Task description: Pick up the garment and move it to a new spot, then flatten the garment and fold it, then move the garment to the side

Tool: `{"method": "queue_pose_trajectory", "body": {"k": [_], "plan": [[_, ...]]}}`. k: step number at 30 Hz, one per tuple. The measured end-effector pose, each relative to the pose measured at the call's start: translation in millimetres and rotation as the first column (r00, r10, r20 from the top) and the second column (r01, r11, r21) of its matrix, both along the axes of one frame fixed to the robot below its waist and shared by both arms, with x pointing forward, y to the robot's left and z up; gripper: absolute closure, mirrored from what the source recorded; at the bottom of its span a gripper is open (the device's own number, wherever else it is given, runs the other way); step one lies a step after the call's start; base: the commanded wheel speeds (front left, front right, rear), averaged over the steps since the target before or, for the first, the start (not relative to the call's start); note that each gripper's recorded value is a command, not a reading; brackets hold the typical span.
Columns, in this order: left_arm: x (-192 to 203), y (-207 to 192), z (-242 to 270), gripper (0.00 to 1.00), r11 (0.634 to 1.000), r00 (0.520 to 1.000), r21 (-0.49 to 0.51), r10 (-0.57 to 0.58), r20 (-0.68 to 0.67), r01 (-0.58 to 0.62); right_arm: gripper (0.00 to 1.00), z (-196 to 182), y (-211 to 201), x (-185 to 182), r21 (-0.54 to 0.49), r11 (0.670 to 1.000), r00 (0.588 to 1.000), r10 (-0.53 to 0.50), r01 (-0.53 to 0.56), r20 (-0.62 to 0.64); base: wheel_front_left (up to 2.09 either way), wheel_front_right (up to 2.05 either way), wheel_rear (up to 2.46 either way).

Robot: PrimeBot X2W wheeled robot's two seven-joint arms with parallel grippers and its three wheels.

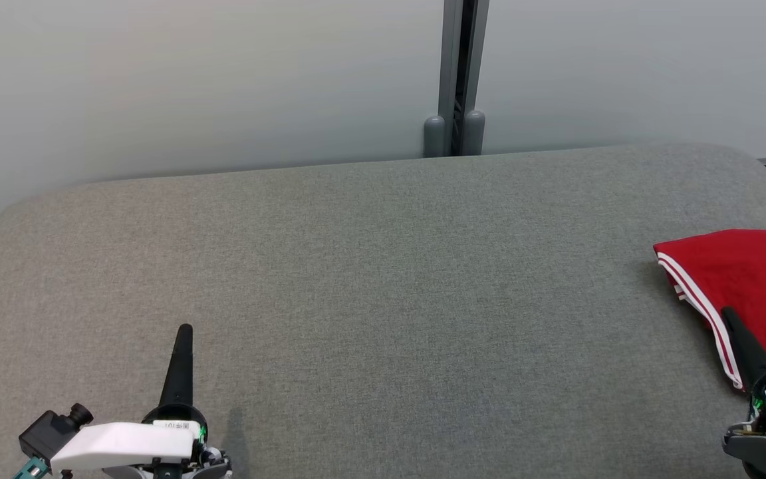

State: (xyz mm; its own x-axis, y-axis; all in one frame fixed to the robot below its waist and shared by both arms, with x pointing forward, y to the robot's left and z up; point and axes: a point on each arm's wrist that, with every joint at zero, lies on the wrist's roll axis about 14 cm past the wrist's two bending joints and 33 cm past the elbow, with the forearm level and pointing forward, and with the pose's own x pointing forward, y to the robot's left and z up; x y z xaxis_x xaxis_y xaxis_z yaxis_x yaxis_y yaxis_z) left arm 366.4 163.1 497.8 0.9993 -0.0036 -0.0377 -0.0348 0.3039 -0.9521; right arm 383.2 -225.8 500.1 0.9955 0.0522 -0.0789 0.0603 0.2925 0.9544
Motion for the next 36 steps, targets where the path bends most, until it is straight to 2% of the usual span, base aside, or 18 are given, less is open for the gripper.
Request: {"method": "queue_pose_trajectory", "body": {"k": [15,36], "plan": [[4.9,-2.1,0.9,1.00,0.992,1.000,-0.128,0.022,0.008,-0.021,1.00,3.0,-4.1,5.7,0.123,0.992,1.000,-0.008,0.006,0.018,0.00,0.00,0.00],[10.3,-3.4,1.2,1.00,0.959,0.998,-0.278,0.055,0.014,-0.049,1.00,5.2,-9.7,11.1,0.271,0.962,0.999,-0.022,0.010,0.038,0.00,0.00,0.00]]}}
